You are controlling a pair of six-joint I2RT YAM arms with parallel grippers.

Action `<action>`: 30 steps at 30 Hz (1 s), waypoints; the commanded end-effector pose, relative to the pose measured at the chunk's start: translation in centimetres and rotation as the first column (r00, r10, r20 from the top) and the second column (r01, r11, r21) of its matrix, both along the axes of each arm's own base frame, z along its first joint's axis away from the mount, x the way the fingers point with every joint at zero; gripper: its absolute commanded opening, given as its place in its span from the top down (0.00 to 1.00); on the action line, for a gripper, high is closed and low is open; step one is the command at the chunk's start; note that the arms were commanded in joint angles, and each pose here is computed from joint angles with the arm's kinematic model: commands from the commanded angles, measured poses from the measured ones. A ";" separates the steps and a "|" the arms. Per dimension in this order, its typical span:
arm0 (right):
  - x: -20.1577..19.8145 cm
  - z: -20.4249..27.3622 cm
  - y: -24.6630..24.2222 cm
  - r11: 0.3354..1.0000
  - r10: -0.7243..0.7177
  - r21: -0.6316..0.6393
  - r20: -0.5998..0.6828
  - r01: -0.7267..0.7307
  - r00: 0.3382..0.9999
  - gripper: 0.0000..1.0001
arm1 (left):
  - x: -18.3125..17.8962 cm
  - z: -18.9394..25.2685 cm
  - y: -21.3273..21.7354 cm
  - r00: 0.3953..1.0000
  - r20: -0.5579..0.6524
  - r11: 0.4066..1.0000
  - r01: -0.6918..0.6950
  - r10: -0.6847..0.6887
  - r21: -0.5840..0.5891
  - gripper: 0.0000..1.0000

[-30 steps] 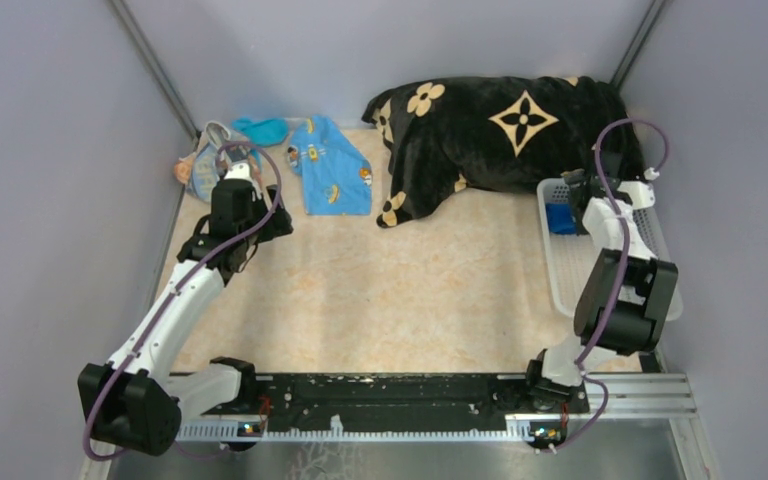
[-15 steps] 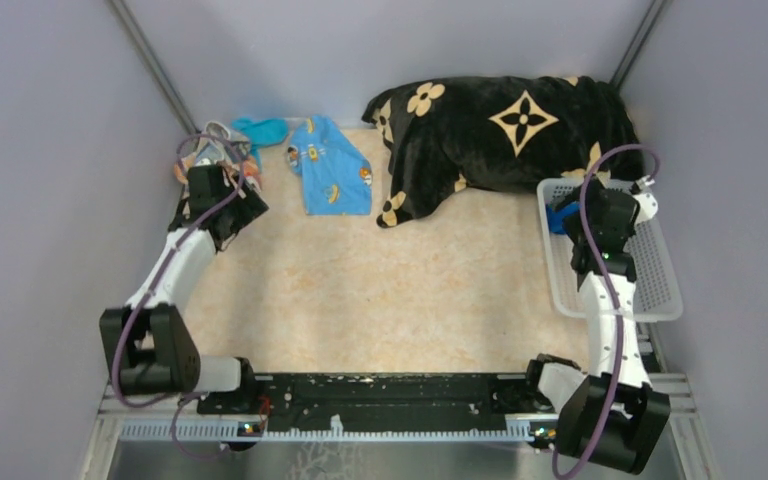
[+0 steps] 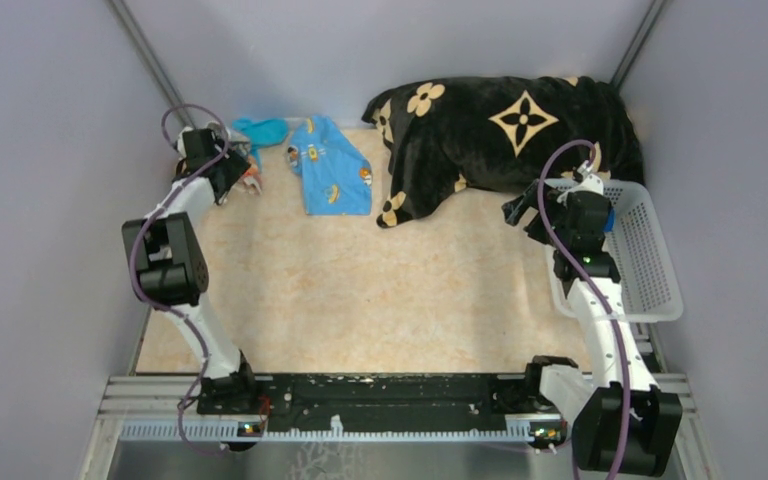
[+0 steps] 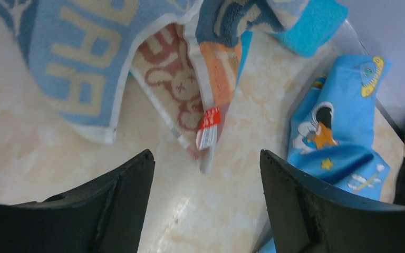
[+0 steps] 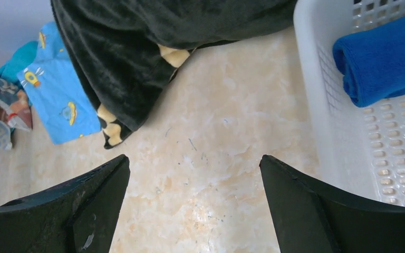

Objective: Roll the towels
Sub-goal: Pick up the towel at the corner of the board.

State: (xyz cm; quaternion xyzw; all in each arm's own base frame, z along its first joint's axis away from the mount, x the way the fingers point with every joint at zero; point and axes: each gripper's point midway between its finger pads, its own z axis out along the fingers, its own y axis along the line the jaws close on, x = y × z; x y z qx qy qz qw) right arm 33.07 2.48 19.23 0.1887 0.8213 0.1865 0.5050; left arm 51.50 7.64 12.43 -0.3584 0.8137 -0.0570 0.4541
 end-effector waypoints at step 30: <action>-2.6 4.1 6.6 0.935 0.355 -0.062 0.187 -0.350 0.916 0.09 | -10.1 14.7 -14.2 0.898 0.394 0.958 0.261 -0.196 -0.118 1.00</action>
